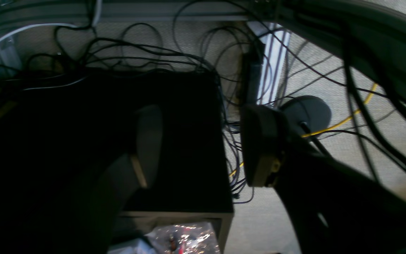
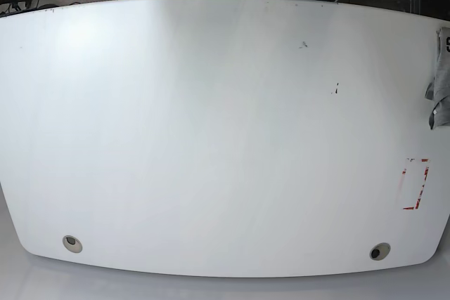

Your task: Fold the T-shirt properly

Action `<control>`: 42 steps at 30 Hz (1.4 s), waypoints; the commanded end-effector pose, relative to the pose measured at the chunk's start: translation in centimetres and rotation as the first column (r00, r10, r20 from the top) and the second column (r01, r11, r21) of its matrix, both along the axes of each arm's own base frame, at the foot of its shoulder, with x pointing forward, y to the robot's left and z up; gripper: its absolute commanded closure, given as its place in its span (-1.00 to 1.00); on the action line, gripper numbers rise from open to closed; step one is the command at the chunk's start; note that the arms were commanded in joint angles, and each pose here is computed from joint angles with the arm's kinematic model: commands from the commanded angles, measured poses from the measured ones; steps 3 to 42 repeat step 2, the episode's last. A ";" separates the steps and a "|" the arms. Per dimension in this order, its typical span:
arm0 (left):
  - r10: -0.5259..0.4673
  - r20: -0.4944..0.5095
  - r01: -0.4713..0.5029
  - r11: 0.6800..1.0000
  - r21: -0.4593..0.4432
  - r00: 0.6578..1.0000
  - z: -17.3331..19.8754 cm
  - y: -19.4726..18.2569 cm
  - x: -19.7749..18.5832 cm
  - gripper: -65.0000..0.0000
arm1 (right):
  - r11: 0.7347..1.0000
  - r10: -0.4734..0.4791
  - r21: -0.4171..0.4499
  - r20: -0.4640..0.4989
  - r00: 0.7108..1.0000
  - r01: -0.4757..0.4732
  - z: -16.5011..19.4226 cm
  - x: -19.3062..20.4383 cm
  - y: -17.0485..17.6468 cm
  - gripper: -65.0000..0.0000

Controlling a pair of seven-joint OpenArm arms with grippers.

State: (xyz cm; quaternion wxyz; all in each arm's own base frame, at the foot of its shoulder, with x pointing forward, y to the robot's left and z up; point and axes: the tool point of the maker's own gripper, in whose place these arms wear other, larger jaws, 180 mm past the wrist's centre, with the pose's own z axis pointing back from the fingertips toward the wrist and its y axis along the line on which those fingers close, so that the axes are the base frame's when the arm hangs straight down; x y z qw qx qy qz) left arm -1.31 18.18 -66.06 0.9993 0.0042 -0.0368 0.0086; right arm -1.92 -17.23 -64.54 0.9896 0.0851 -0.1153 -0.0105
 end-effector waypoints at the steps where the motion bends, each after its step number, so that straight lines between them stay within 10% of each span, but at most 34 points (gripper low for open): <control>1: -0.003 0.004 0.003 1.000 0.001 1.000 0.0 0.1 -0.2 0.00 | 1.000 0.004 -0.004 0.005 1.000 -0.004 0.1 -0.1 -0.5 0.51; 42: -0.004 0.011 0.004 1.000 0.001 1.000 0.1 0.1 0.1 0.00 | 1.000 0.004 -0.004 0.007 1.000 -0.004 0.1 0.0 -0.5 0.51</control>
